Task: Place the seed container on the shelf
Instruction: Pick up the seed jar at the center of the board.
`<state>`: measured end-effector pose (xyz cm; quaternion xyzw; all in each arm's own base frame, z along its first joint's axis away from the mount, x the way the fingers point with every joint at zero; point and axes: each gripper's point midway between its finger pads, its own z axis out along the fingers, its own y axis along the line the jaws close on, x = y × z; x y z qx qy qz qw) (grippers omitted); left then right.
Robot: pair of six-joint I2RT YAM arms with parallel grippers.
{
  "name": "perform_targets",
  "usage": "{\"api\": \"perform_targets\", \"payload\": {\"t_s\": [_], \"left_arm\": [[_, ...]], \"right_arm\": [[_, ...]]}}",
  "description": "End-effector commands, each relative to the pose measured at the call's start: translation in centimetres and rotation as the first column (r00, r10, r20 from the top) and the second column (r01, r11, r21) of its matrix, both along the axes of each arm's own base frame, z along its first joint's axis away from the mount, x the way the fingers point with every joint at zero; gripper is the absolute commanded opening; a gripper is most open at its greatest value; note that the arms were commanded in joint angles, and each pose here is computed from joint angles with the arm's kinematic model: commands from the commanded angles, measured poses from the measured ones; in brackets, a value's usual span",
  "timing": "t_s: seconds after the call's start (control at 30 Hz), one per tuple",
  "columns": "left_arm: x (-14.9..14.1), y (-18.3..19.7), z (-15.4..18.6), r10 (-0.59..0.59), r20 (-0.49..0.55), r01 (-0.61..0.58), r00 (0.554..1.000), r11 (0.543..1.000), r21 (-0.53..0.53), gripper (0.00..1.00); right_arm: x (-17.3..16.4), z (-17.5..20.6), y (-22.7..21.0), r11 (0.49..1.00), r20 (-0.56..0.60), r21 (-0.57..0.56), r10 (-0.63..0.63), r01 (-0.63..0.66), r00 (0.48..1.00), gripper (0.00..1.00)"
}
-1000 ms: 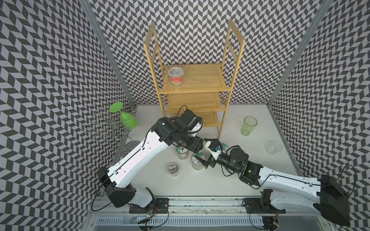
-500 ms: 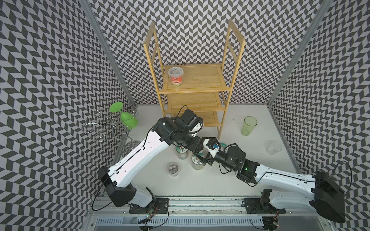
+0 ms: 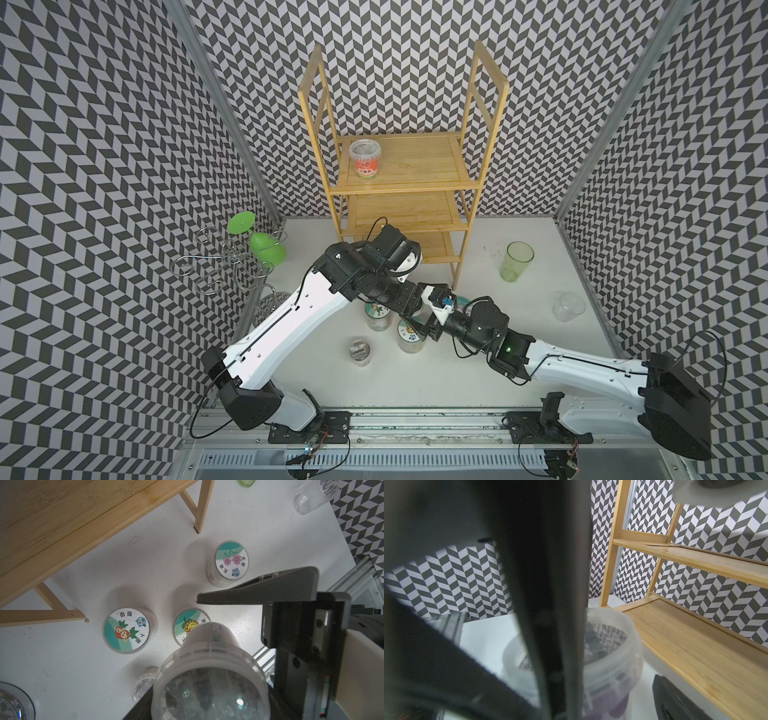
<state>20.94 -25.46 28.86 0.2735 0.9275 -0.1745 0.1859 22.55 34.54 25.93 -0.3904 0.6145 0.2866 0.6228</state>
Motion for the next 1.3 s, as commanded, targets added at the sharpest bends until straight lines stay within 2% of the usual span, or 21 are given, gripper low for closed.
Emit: {"api": "perform_targets", "payload": {"t_s": [0.0,0.43,0.67,0.9,1.23,1.27], "left_arm": [[-0.18,-0.75,1.02,-0.028,0.005,0.028,1.0,0.999,-0.045,0.69],[-0.44,-1.15,0.8,-0.041,-0.014,0.041,0.999,0.998,-0.056,0.69],[-0.61,-1.22,0.84,-0.045,-0.02,0.043,0.999,0.997,-0.062,0.7],[-0.6,-1.07,0.79,-0.038,-0.02,0.037,0.999,0.998,-0.058,0.79],[-0.62,-0.77,1.13,-0.031,-0.008,0.03,1.0,0.998,-0.059,0.94],[-0.58,-0.75,1.19,-0.03,-0.003,0.029,1.0,0.998,-0.058,0.98]], "right_arm": [[0.35,2.06,0.35,0.998,0.024,0.065,0.006,-0.007,1.0,0.89],[0.77,2.01,0.69,0.997,0.003,0.08,0.016,-0.016,1.0,0.84],[0.89,2.06,0.41,0.996,-0.002,0.09,0.01,-0.01,1.0,0.74],[0.92,2.38,0.2,0.996,0.012,0.093,0.004,-0.005,1.0,0.66],[0.78,2.17,0.02,0.996,0.01,0.088,0.005,-0.005,1.0,0.65],[0.73,2.19,0.0,0.996,0.011,0.088,0.006,-0.007,1.0,0.65]]}}
